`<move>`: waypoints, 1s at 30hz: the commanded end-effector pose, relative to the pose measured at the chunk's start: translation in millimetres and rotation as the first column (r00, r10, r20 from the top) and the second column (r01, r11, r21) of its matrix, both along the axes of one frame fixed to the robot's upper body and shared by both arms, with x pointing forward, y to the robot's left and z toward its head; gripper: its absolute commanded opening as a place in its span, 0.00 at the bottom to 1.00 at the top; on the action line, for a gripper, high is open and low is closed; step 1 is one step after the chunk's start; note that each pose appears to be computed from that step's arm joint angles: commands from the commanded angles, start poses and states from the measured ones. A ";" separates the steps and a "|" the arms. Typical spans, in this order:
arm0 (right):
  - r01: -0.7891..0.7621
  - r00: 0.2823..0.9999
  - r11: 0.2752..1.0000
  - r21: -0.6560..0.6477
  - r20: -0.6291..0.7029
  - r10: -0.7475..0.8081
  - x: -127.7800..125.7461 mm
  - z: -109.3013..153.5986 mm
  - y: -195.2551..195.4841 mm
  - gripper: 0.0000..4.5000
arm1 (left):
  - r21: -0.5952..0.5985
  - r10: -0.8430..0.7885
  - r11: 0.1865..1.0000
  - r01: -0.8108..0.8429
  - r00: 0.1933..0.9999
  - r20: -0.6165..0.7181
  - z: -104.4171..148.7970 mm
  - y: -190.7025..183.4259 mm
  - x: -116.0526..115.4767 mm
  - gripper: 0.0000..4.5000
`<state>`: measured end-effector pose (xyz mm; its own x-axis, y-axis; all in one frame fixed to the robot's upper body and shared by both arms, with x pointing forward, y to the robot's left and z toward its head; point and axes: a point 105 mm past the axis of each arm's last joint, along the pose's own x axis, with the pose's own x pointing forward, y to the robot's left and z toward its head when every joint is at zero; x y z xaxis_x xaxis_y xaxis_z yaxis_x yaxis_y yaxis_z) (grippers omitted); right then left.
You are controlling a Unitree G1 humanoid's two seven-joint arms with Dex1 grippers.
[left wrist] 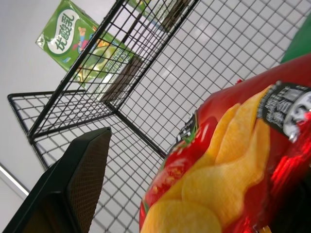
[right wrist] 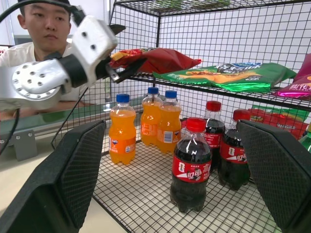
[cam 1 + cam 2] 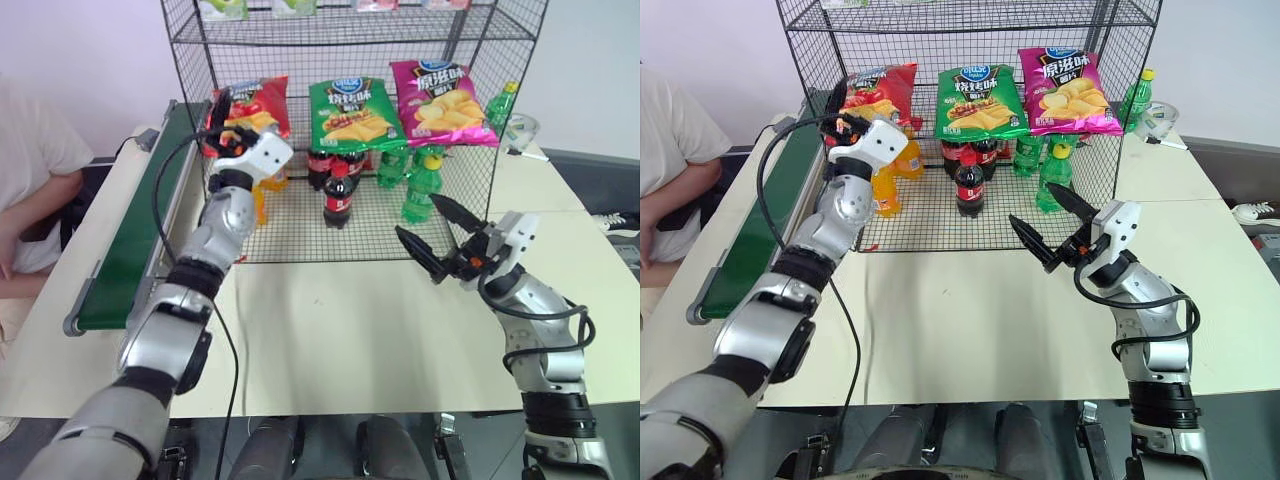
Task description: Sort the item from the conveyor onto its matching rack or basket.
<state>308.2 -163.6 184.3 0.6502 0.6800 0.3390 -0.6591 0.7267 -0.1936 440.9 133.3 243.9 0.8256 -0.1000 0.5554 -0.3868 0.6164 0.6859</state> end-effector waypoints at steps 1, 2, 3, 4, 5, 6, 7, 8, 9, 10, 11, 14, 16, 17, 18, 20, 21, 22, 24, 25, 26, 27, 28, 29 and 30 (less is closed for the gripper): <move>0.002 0.999 1.000 -0.004 0.051 -0.002 -2.7 10.4 -1.8 1.00 | -0.004 -0.105 0.994 0.106 0.991 0.085 20.3 1.7 -25.3 0.94; 0.001 0.999 1.000 -0.004 0.050 -0.001 -2.6 10.3 -1.7 1.00 | 0.035 -0.154 0.988 0.152 0.983 0.103 17.8 -0.8 -37.1 0.94; 0.001 0.999 1.000 -0.004 0.050 -0.001 -2.7 10.2 -1.9 1.00 | 0.055 -0.189 0.981 0.183 0.975 0.117 15.0 -0.6 -47.7 0.94; 0.001 0.999 1.000 -0.004 0.050 -0.001 -2.7 10.1 -2.2 1.00 | 0.054 -0.212 0.977 0.207 0.971 0.115 11.7 1.2 -54.8 0.94; 0.002 0.999 1.000 -0.004 0.049 -0.002 -2.8 9.9 -2.8 1.00 | 0.050 -0.224 0.974 0.220 0.969 0.102 6.6 6.1 -61.5 0.94; 0.004 0.999 1.000 -0.005 0.049 -0.004 -3.3 9.7 -3.9 1.00 | 0.036 -0.232 0.972 0.230 0.969 0.085 2.7 13.2 -68.5 0.94; 0.006 0.999 1.000 -0.005 0.047 -0.006 -3.7 9.6 -5.0 1.00 | 0.022 -0.244 0.970 0.243 0.968 0.061 -1.3 18.9 -74.0 0.94; 0.008 0.999 1.000 -0.006 0.046 -0.007 -4.3 9.6 -6.4 1.00 | 0.007 -0.259 0.966 0.259 0.965 0.038 -4.9 23.1 -78.6 0.94; 0.008 0.999 1.000 -0.010 0.043 -0.007 -5.7 9.3 -8.2 1.00 | -0.071 -0.278 0.958 0.277 0.961 -0.003 -8.8 33.4 -82.1 0.94; 0.007 0.999 1.000 -0.015 0.038 -0.007 -6.8 8.7 -10.0 1.00 | -0.173 -0.317 0.937 0.305 0.947 -0.046 -13.7 41.2 -84.2 0.94; 0.005 0.999 1.000 -0.023 0.033 -0.004 -8.8 8.9 -13.0 1.00 | -0.281 -0.351 0.909 0.308 0.929 -0.117 -23.5 55.3 -85.9 0.94; 0.003 1.000 0.999 -0.050 0.023 -0.002 -12.5 8.7 -19.3 1.00 | -0.510 -0.498 0.791 0.338 0.840 -0.214 -40.4 72.8 -93.4 0.94; 0.005 1.000 0.996 -0.085 0.009 -0.004 -17.6 8.2 -29.1 1.00 | -0.607 -0.549 0.739 0.292 0.784 -0.291 -54.8 95.0 -102.8 0.94; 0.004 1.000 0.995 -0.100 0.000 -0.004 -20.7 8.3 -34.2 1.00 | -0.648 -0.572 0.718 0.255 0.745 -0.342 -64.7 104.4 -108.4 0.94; 0.003 1.000 0.993 -0.119 -0.012 -0.004 -24.6 8.4 -40.6 1.00 | -0.657 -0.584 0.715 0.238 0.720 -0.374 -69.1 115.0 -116.3 0.94; 0.006 0.999 0.989 -0.150 -0.034 -0.011 -31.5 8.3 -52.8 1.00 | -0.644 -0.611 0.721 0.255 0.674 -0.416 -69.2 128.1 -132.5 0.94; 0.008 0.999 0.987 -0.159 -0.043 -0.015 -33.9 8.4 -57.0 1.00 | -0.635 -0.619 0.725 0.266 0.656 -0.432 -68.5 131.6 -138.3 0.94; 0.008 0.999 0.986 -0.168 -0.052 -0.017 -36.1 8.2 -60.6 1.00 | -0.621 -0.620 0.735 0.273 0.642 -0.452 -68.5 134.8 -142.9 0.94; 0.017 0.997 0.979 -0.201 -0.074 -0.032 -42.2 5.6 -72.5 1.00 | -0.619 -0.618 0.739 0.265 0.634 -0.465 -68.1 150.0 -151.8 0.94; 0.022 0.995 0.975 -0.222 -0.092 -0.044 -46.7 3.4 -80.8 1.00 | -0.592 -0.585 0.769 0.241 0.640 -0.499 -71.4 162.0 -155.3 0.94; 0.032 0.993 0.971 -0.237 -0.106 -0.059 -50.4 1.5 -88.5 1.00 | -0.586 -0.566 0.782 0.213 0.637 -0.524 -75.3 171.9 -158.3 0.94; 0.034 0.990 0.967 -0.253 -0.120 -0.067 -54.1 -1.2 -94.3 1.00 | -0.544 -0.526 0.817 0.189 0.630 -0.571 -81.4 180.2 -160.0 0.94; 0.033 0.989 0.962 -0.270 -0.132 -0.071 -56.9 -4.2 -97.9 1.00 | -0.509 -0.501 0.839 0.192 0.638 -0.585 -82.4 185.4 -160.7 0.94; 0.030 0.987 0.958 -0.286 -0.142 -0.074 -59.3 -7.6 -100.4 1.00 | -0.521 -0.510 0.832 0.193 0.637 -0.578 -82.9 189.3 -160.9 0.94; 0.023 0.986 0.954 -0.297 -0.153 -0.072 -61.5 -10.3 -102.2 1.00 | -0.527 -0.510 0.829 0.187 0.640 -0.575 -83.3 193.4 -159.9 0.94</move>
<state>250.8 -263.3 164.9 0.7237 0.6901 0.0075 -0.6666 0.7018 -0.2514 281.3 321.0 148.2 0.9201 -0.3757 -0.1108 0.3915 0.8749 0.2852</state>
